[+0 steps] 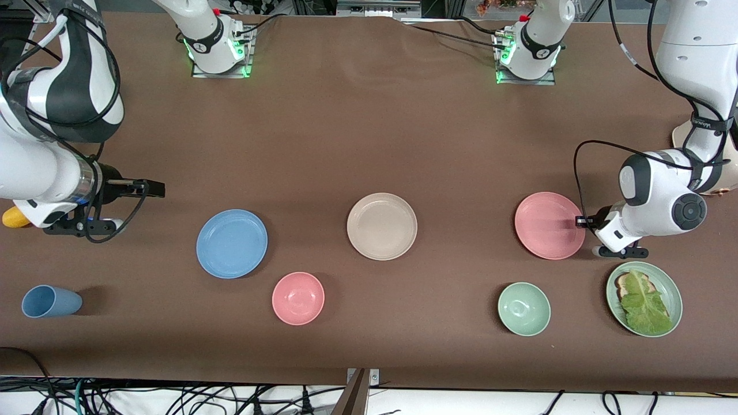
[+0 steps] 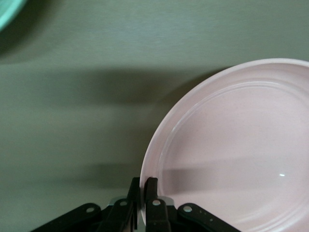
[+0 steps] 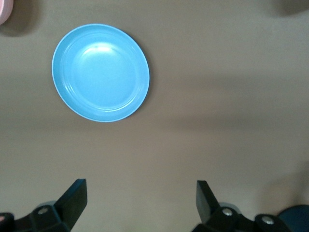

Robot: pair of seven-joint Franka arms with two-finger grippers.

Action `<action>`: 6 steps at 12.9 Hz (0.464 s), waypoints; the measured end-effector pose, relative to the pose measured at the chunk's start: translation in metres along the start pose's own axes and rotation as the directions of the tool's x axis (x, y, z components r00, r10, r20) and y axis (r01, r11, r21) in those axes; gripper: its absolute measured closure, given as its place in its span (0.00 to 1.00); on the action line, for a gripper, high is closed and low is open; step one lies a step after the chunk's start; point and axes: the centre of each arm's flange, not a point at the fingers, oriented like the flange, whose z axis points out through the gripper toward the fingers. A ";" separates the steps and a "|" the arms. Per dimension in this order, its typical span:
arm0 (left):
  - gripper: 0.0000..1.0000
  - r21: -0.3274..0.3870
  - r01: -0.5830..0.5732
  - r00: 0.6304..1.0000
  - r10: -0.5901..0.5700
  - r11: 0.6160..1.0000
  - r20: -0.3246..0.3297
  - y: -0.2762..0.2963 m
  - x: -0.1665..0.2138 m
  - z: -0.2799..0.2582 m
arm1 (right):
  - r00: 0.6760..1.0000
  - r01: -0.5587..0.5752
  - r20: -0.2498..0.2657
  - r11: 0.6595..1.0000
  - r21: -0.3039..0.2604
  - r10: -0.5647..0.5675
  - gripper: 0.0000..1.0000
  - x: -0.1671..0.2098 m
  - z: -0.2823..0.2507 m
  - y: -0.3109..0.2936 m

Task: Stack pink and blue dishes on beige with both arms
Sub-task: 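Grasp the pink plate rim with the left gripper while the right gripper reaches, then set the pink plate on the beige plate while the right gripper grasps the blue plate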

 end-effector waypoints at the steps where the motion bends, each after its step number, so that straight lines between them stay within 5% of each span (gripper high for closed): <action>1: 0.95 -0.001 0.002 1.000 -0.002 1.000 0.022 0.010 0.000 -0.009 | 1.000 0.009 -0.016 1.000 0.001 -0.009 0.00 0.005 0.004 0.005; 6: 0.95 -0.027 0.094 0.991 -0.091 0.995 0.094 0.121 0.001 -0.071 | 0.999 0.021 -0.044 1.000 -0.009 -0.021 0.00 0.045 0.061 0.014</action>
